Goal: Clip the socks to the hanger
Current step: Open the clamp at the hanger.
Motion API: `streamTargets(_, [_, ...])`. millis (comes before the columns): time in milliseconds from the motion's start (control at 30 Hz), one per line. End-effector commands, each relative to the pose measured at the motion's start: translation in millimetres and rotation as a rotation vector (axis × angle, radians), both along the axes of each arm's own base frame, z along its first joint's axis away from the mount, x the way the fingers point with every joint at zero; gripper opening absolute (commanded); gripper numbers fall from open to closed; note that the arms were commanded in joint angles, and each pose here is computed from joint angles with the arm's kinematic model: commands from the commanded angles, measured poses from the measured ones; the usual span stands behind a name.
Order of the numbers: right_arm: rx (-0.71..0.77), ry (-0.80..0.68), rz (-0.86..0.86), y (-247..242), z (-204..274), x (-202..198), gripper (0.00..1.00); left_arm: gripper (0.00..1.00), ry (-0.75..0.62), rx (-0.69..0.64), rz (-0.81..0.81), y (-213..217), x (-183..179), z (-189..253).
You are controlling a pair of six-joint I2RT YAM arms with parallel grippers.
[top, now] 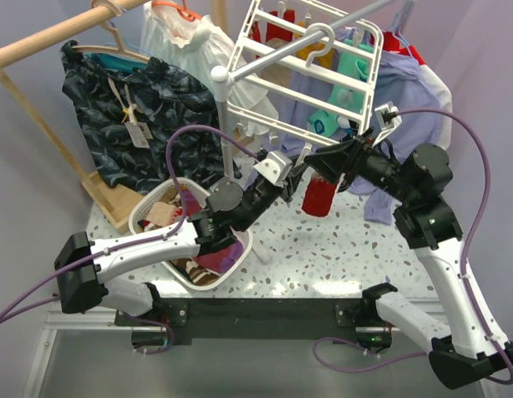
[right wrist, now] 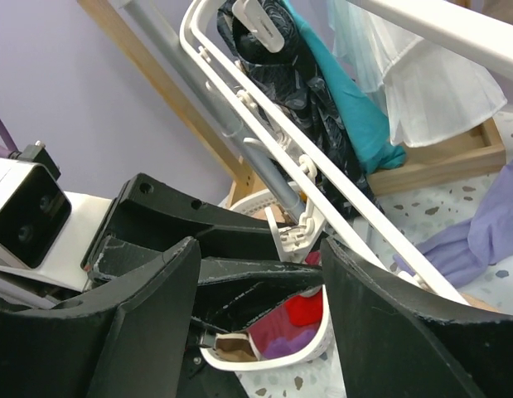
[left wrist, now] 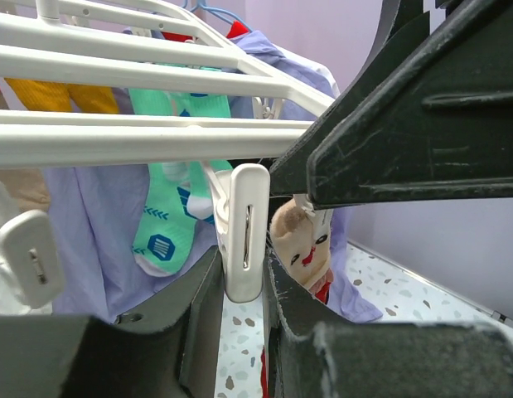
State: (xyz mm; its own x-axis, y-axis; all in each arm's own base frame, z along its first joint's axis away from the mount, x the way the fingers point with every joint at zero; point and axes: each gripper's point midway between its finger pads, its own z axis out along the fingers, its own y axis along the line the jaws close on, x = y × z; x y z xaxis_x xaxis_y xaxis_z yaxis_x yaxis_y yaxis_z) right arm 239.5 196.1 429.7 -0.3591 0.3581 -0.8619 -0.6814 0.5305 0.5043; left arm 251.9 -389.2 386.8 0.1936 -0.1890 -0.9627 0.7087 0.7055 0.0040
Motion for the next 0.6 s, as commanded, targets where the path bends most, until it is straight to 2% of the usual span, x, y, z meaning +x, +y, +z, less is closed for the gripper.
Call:
streamTargets(0, [0.051, -0.013, -0.119, -10.1, 13.8, 26.1, 0.64, 0.0, -0.027, 0.018, -0.142, -20.4, -27.3, 7.6])
streamTargets(567, [0.086, 0.153, -0.29, -32.2, -15.8, 35.0, 0.61, 0.0, -0.031, 0.016, -0.135, -29.3, -28.1, 7.8])
